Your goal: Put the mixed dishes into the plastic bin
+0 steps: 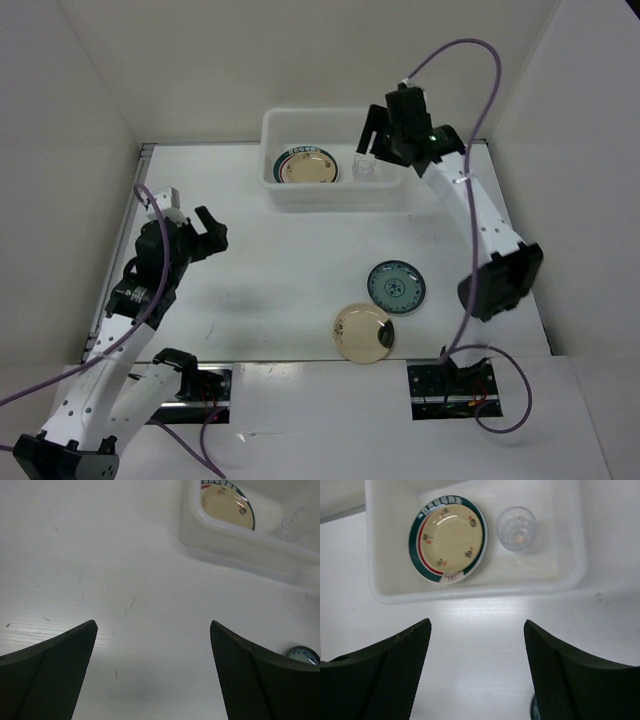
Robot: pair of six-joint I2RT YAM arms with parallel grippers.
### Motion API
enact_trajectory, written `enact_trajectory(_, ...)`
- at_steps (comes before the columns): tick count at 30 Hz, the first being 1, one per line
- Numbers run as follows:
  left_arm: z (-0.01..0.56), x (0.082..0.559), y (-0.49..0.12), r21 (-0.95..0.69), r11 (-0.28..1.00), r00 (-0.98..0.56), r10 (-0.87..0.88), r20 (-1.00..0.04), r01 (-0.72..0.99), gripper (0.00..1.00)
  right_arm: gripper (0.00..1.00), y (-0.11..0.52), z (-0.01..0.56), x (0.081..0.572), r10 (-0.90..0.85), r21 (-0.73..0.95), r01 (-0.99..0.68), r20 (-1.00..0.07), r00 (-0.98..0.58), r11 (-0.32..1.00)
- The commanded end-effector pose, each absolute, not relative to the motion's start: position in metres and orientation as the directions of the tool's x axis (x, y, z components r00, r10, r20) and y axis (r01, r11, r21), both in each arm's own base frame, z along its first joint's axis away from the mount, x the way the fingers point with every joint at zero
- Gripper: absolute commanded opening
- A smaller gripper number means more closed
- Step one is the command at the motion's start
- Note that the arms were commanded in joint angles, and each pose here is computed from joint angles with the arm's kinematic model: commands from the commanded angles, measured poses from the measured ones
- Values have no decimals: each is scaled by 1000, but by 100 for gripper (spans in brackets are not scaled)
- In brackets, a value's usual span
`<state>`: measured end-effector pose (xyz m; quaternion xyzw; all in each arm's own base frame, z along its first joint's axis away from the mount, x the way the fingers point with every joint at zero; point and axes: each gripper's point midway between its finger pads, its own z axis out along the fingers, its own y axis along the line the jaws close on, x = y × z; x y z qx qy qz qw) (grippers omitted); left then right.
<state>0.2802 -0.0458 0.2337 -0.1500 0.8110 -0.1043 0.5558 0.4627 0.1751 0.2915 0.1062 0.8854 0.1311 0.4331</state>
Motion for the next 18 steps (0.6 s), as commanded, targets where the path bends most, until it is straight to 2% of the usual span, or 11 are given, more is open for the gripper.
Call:
enact_trajectory(1, 228, 284, -81, -368, 929, -408, -328, -852, 23, 100, 80, 120, 277, 426, 319, 246, 204, -741, -591, 948)
enact_trajectory(2, 220, 284, -92, -371, 927, -449, -310, -838, 51, 100, 80, 108, 272, 417, 349, 254, 240, -728, -590, 937)
enact_trajectory(3, 219, 284, -102, -391, 915, -470, -305, -829, 96, 100, 80, 82, 242, 402, 378, 222, 317, -685, -622, 922)
enact_trajectory(5, 210, 281, -117, -410, 902, -523, -288, -802, 133, 100, 80, 52, 242, 377, 437, 250, 371, -667, -604, 894)
enact_trajectory(7, 201, 279, -128, -443, 882, -565, -285, -774, 163, 100, 80, 7, 211, 354, 540, 243, 507, -596, -594, 827)
enact_trajectory(10, 191, 277, -148, -494, 846, -620, -280, -733, 202, 100, 75, -26, 182, 320, 629, 233, 612, -516, -581, 756)
enact_trajectory(14, 174, 274, -171, -551, 803, -697, -260, -668, 229, 100, 75, -28, 141, 293, 667, 191, 654, -396, -631, 732)
enact_trajectory(18, 166, 275, -176, -560, 797, -715, -254, -651, 226, 100, 74, -13, 96, 277, 659, 167, 639, -252, -708, 751)
